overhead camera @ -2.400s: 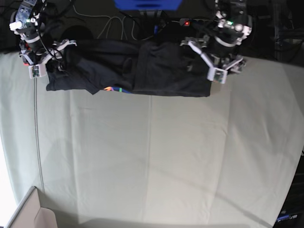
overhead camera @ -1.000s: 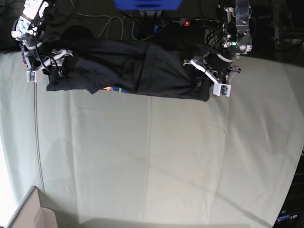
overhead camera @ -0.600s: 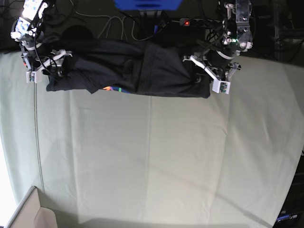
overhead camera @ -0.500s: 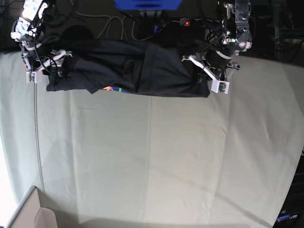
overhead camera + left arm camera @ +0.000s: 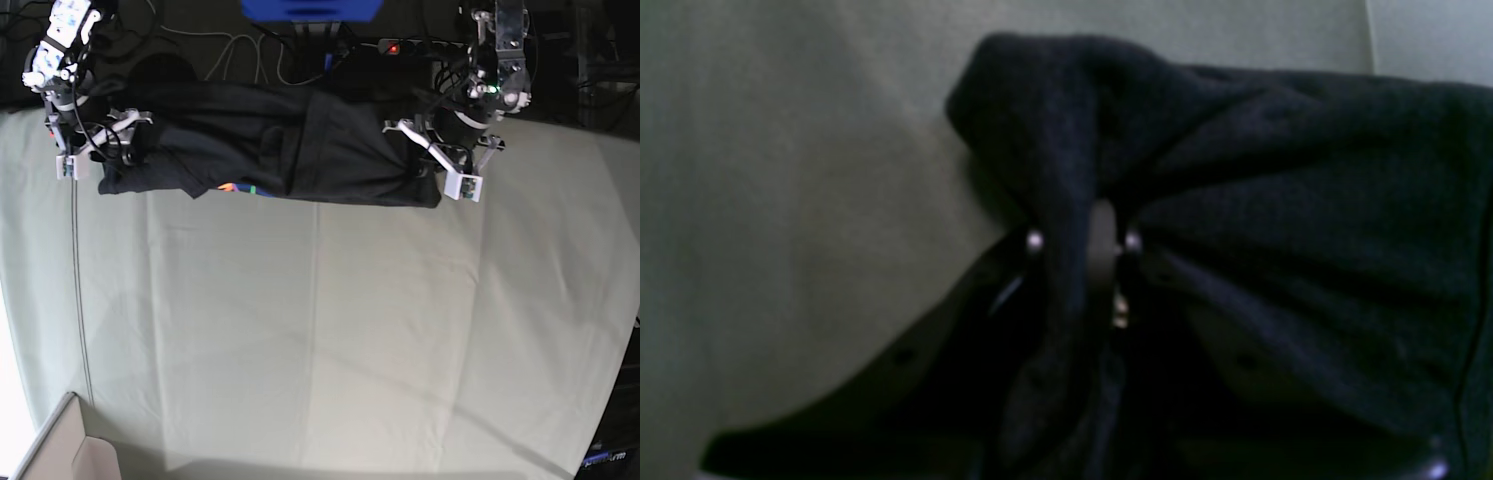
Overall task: Layout the t-shirt on the table in an organized manner, then fold the t-shirt properly
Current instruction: 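Fold the strip's end with the left gripper toward the right gripper, then lift the strip's end with the right gripper and fold it toward the left gripper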
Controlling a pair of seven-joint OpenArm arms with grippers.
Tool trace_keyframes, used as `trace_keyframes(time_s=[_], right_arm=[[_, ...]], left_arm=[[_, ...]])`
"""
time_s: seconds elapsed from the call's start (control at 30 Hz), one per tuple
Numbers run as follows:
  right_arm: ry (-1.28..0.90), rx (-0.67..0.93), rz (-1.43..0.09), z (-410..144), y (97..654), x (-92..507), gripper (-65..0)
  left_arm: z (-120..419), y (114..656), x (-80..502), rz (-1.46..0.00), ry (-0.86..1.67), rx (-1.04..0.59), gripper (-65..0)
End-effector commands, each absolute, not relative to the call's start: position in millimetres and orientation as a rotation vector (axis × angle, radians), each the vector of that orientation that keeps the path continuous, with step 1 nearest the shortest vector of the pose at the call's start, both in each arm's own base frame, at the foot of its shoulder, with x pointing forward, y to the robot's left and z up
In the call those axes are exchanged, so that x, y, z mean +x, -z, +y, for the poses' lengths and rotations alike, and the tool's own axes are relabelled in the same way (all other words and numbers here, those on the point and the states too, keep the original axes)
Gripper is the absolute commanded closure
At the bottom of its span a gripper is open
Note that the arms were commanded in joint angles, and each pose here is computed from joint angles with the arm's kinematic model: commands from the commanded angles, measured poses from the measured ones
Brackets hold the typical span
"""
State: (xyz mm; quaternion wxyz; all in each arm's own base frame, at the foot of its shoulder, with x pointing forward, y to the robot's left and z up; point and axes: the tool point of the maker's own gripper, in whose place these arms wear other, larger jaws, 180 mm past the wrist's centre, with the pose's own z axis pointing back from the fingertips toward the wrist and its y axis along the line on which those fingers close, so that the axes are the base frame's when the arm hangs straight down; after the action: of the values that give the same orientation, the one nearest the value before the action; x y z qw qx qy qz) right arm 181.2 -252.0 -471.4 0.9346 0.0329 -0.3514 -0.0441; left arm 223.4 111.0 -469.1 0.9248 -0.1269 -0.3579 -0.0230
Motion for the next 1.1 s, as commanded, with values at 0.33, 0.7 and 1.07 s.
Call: trace_keyframes(time_s=[0.33, 0.7, 1.07], right_arm=[[0.016, 0.135, -0.682, -226.2, 484.2, 182.8, 0.0], [-0.119, -0.015, -0.811, -237.2, 403.8, 219.8, 0.0], [-0.300, -0.038, -0.819, -196.4, 361.6, 242.1, 0.0]], left_arm=[[114.1, 459.0, 237.3, -0.778, 0.051, -0.248, 0.0], [114.9, 451.7, 251.2, -0.807, 0.053, -0.246, 0.0], [116.1, 450.2, 257.5, -0.816, 0.048, -0.241, 0.0]])
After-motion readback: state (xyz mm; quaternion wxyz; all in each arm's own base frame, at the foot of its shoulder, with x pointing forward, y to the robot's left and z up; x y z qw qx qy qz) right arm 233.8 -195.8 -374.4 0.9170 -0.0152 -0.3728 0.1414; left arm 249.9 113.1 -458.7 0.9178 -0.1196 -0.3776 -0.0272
